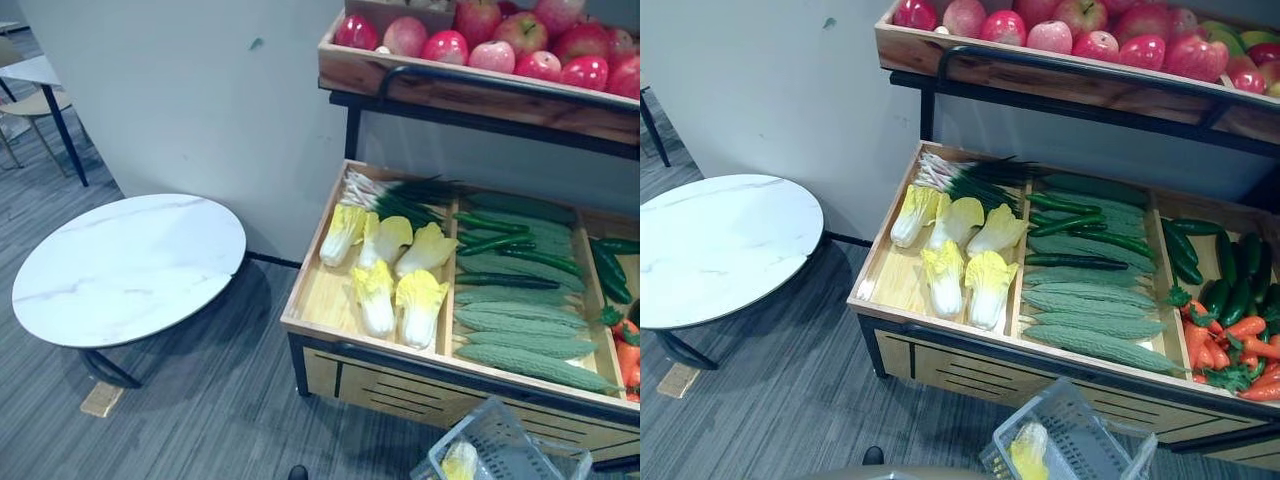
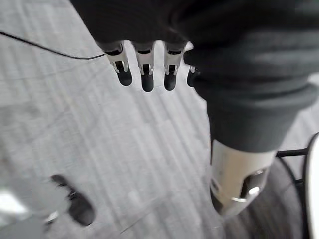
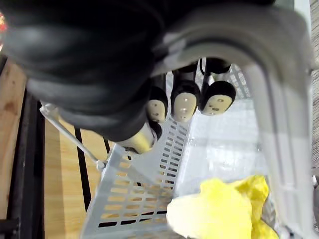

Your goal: Pick vegetable in the basket

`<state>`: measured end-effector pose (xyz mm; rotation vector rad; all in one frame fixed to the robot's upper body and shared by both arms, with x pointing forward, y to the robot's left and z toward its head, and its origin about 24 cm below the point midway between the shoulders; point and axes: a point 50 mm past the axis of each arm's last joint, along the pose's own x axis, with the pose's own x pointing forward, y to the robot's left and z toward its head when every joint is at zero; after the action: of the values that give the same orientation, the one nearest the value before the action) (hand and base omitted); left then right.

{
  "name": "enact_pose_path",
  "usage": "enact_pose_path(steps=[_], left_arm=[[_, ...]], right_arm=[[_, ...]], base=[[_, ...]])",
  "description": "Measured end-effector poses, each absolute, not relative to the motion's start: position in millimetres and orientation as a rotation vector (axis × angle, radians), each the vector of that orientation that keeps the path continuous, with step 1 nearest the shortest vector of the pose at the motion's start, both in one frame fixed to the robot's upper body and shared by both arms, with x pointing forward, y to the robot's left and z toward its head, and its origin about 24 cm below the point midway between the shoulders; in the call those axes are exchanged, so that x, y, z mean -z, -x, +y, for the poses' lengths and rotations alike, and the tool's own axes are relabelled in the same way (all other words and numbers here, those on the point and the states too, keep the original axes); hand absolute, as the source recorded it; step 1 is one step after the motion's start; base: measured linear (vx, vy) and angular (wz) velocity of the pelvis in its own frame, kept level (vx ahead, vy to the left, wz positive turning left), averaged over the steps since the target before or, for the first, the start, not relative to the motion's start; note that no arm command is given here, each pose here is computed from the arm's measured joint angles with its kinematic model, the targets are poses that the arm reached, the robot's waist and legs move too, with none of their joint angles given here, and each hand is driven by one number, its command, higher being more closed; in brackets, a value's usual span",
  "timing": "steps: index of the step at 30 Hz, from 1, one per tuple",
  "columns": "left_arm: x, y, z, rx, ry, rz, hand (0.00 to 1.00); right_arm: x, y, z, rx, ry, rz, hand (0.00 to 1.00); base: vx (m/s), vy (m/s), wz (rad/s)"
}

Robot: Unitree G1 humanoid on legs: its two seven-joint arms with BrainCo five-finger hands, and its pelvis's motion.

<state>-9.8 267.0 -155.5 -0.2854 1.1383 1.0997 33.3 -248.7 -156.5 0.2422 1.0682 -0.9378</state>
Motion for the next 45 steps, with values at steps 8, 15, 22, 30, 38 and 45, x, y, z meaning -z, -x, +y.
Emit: enact_pose_path(steps=[8, 15, 22, 30, 38, 45], left_arm=[[164.8, -22.0, 236.4, -0.684, 0.162, 1.189, 0.0], [163.8, -34.3, 233.3, -0.558, 0.071, 1.166, 0.0], [161.9, -42.8, 237.7, -0.518, 0.027, 1.151, 0.0], [155.7, -56.7, 258.6, -0.489, -0.09, 1.134, 0.0], [151.9, -67.7, 261.6, -0.499, -0.09, 1.087, 0.0], [160.0, -71.8, 228.7, -0.461, 0.011, 1.093, 0.0]], right_arm=[[157.6, -33.8, -248.1, 0.813, -0.163, 1.102, 1.0], [157.6, -42.3, -252.5, 0.751, -0.13, 1.1, 1.0], [154.4, -60.3, -258.1, 0.743, -0.127, 1.058, 1.0], [150.3, -87.8, -249.7, 0.652, -0.088, 0.985, 1.0], [151.5, -104.2, -234.4, 0.562, -0.073, 0.983, 1.0], [150.3, -98.8, -246.3, 0.539, 0.007, 1.012, 1.0]], base=[[0.07, -0.016, -0.19], [0.05, -0.011, -0.16], [0.02, 0.026, -0.22], [-0.06, 0.181, -1.02], [-0.14, 0.088, -1.37], [-0.07, -0.272, -1.43]])
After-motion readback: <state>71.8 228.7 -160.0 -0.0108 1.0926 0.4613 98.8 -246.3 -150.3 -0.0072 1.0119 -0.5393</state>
